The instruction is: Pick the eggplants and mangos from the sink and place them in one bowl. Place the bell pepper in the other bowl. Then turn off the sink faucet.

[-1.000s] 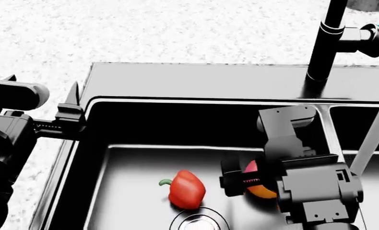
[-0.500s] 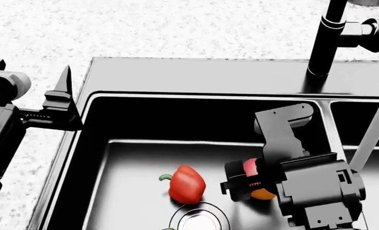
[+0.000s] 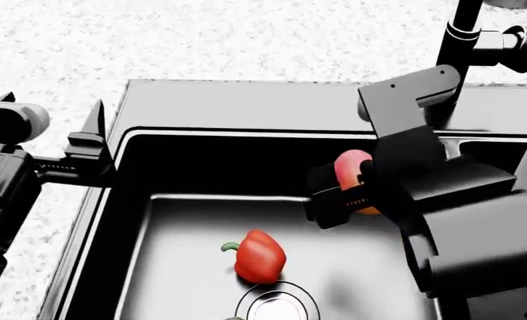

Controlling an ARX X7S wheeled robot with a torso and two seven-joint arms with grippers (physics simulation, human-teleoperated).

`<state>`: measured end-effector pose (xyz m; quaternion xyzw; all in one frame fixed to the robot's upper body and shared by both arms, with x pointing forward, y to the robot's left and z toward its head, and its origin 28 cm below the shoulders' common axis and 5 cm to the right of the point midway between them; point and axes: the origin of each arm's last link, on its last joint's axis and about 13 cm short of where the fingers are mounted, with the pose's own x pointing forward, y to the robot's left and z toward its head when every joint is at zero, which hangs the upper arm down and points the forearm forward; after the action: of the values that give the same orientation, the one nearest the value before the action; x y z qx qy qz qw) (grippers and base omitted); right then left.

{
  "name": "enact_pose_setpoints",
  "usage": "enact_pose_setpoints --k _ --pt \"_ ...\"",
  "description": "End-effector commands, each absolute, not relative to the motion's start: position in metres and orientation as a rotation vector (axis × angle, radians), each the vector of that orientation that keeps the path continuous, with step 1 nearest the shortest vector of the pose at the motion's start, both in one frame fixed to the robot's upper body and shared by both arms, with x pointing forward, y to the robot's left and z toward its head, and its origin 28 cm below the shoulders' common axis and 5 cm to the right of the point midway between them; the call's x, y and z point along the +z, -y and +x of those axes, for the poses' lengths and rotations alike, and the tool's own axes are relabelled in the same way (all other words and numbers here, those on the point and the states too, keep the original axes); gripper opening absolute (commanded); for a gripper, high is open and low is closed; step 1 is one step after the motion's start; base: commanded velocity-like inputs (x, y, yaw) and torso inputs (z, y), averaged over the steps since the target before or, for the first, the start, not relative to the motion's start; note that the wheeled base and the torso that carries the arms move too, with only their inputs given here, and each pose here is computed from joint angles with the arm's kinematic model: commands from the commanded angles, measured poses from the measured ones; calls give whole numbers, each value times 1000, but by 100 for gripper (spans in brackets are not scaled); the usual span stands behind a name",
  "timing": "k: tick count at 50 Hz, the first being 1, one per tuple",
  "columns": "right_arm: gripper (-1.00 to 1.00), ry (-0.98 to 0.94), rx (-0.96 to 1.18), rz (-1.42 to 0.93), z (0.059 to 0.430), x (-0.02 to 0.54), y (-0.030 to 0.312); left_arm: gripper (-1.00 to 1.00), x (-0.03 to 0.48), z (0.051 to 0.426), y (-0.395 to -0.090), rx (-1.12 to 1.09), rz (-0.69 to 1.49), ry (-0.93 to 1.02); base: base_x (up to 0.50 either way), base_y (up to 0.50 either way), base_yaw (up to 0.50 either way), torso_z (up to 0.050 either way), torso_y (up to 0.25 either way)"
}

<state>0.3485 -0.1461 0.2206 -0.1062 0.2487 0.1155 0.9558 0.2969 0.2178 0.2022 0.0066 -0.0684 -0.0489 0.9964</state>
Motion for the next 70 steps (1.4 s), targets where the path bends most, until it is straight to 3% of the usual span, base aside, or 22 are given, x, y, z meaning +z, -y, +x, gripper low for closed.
enact_pose_setpoints --k 1,12,26,34,46,59,61,70 --pt "-100 -242 199 -213 297 263 146 100 199 290 -212 -146 49 136 18 4 -5 0 -16" --pt "-100 -162 275 -204 225 229 153 100 204 291 -207 -179 65 141 19 4 -5 0 -17" --pt "-100 35 53 -89 167 234 171 100 210 274 -203 -267 51 75 26 5 -7 0 -21" --pt "-100 9 -51 -130 146 246 182 100 232 246 -190 -390 56 -56 46 6 -14 0 -31" --pt "-100 -27 -78 -128 139 239 186 100 290 230 -176 -535 43 -95 4 3 -5 0 -5" --pt "-100 -35 -79 -135 131 242 186 100 254 230 -157 -618 172 -410 0 0 0 0 0" --pt "-100 -36 -75 -135 132 242 185 100 247 228 -154 -635 109 -526 0 0 0 0 0" --pt "-100 -49 -51 -147 140 243 184 100 216 238 -151 -567 59 -656 0 0 0 0 0"
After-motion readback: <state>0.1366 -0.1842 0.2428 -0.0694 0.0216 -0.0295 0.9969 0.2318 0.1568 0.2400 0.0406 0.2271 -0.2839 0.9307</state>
